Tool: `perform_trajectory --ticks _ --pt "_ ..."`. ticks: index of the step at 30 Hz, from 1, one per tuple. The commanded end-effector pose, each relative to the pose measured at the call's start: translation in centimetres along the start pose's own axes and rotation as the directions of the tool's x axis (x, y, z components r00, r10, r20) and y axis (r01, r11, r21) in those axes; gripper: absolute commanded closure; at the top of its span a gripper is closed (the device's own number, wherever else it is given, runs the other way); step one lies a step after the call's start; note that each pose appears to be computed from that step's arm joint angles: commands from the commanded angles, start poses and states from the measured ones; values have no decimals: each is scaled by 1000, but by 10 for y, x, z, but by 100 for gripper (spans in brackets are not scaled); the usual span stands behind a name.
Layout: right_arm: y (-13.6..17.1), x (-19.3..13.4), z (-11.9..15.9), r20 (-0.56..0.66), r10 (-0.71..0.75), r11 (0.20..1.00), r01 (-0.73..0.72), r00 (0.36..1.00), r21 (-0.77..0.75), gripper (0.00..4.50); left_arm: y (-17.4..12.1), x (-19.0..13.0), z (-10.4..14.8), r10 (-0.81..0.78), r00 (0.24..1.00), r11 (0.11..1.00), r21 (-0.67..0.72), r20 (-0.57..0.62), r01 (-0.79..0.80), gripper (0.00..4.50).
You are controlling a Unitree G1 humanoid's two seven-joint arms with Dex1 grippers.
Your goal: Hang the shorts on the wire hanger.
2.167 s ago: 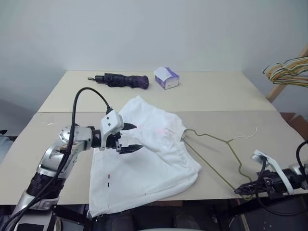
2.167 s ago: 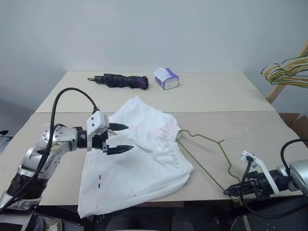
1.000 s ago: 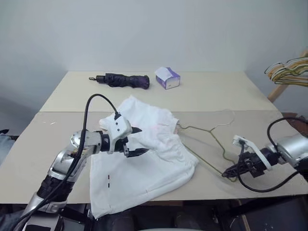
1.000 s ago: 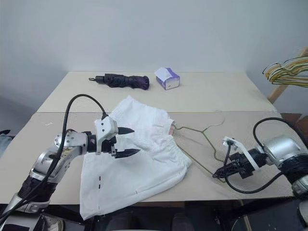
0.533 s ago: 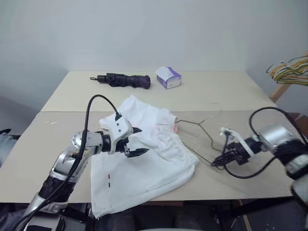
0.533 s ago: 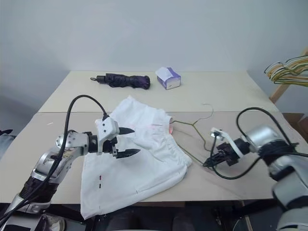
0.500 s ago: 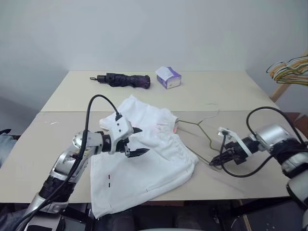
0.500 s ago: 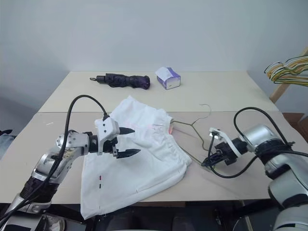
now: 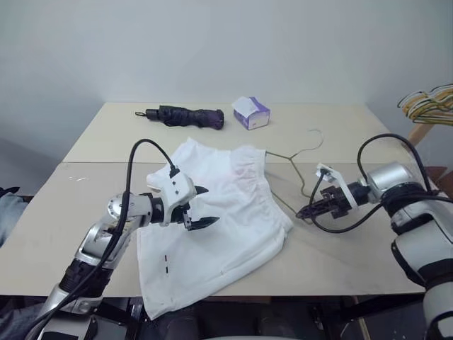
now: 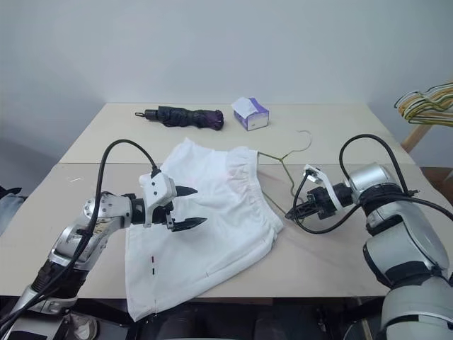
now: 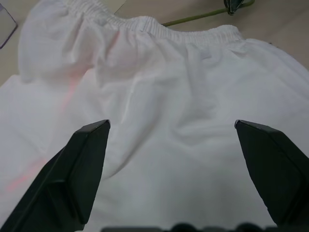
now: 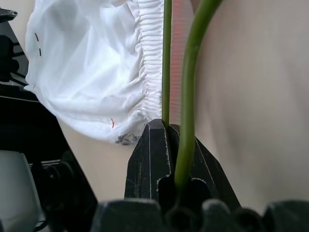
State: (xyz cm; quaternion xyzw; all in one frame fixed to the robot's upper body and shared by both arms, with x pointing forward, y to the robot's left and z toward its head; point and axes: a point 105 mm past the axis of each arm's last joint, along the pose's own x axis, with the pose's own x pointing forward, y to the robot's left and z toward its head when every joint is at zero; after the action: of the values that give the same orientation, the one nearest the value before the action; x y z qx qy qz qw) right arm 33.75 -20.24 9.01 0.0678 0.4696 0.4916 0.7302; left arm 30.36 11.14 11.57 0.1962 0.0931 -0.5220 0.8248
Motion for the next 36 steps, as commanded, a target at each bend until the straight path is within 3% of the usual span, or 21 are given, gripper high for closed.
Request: perform_trajectory --ticks 1,8,13,16,19,25,34,36 --pt "6 -1 27 135 -49 943 91 990 -320 450 5 -10 18 24 998 998 48 54 -27 2" --pt "31 7 49 294 -101 772 261 951 -579 450 15 -62 63 -106 975 987 137 195 80 2" --pt "45 11 60 231 -138 596 267 963 -757 450 58 -93 103 -66 965 969 247 255 1 2" --pt "47 16 68 177 -194 509 254 965 -822 450 84 -96 114 -27 982 930 366 188 -45 2" --pt "47 24 76 139 -234 496 241 962 -834 450 94 -93 108 -77 996 892 450 44 49 2" --pt "59 43 89 114 -209 467 201 971 -861 450 99 -75 88 -213 964 871 417 -159 261 2" --pt "62 56 91 54 -237 505 170 970 -846 450 103 -52 82 -277 930 881 322 -243 346 2" --pt "63 57 90 47 -237 507 165 970 -846 450 105 -49 79 -281 926 889 295 -251 350 46"
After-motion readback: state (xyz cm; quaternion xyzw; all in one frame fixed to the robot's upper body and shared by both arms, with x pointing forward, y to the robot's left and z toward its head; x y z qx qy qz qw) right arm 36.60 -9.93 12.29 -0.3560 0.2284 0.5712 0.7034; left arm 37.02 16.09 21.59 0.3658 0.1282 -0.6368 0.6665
